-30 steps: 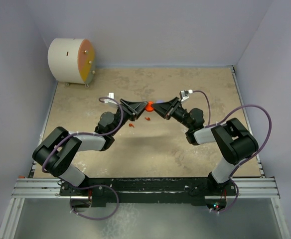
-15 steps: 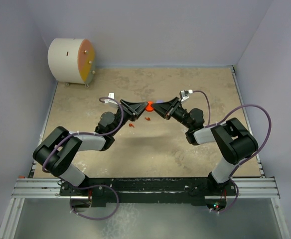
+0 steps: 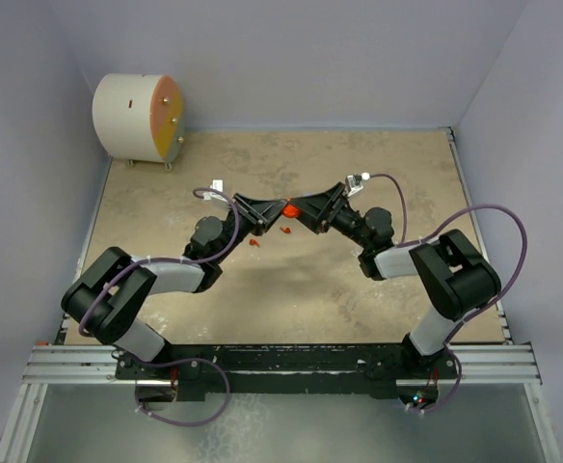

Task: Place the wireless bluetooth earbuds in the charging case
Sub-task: Open the charging case.

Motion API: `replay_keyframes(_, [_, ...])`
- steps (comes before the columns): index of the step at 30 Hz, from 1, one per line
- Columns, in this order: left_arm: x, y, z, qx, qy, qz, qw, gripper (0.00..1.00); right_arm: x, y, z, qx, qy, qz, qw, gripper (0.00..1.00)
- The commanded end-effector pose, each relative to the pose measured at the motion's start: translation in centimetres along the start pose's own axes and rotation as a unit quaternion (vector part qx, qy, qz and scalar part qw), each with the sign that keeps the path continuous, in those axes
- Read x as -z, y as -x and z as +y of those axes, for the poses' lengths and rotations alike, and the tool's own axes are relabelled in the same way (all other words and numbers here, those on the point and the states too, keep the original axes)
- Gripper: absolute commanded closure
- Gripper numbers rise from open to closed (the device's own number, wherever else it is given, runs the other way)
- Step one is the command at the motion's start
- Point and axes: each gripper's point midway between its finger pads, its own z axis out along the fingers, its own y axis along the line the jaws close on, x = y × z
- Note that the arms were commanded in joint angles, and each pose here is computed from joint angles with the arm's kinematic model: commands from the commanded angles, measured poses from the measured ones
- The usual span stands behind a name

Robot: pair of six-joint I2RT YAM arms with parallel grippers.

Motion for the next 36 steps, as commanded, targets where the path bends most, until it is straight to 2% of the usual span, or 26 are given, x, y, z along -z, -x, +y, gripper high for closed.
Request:
replay_keyframes(1, [-0.3, 0.6, -3.6, -0.032, -0.038, -0.011, 0.999, 1.00, -0.8, 1.3, 3.4, 0.083, 0.024, -0.005, 0.996, 0.01])
replay_keyframes(5, [-0.2, 1.2, -2.9, -0.039, -0.010, -0.022, 0.999, 1.00, -1.1, 3.3, 3.6, 0.151, -0.028, -0.035, 0.988, 0.00])
replay_keyframes(9, [-0.2, 2.1, -1.2, -0.047, 0.061, -0.038, 0.996, 1.00, -1.6, 7.4, 4.4, 0.262, -0.113, -0.085, 0.955, 0.00])
replay_keyframes(12, [-0.1, 3.3, -0.5, -0.053, 0.113, -0.064, 0.990, 1.00, -1.4, 9.9, 5.2, 0.305, -0.161, -0.121, 0.931, 0.00])
replay_keyframes(19, [-1.3, 4.2, -1.2, -0.016, 0.171, -0.079, 0.982, 1.00, -1.4, 11.8, 6.3, 0.332, -0.194, -0.140, 0.912, 0.00])
replay_keyframes(25, [-1.8, 5.3, -2.2, 0.005, 0.196, -0.104, 0.975, 1.00, -1.6, 12.0, 5.3, 0.331, -0.221, -0.130, 0.908, 0.05])
replay_keyframes(36, [-1.7, 6.5, -1.5, 0.025, 0.240, -0.139, 0.960, 1.00, -2.3, 11.6, 4.5, 0.336, -0.227, -0.108, 0.908, 0.05])
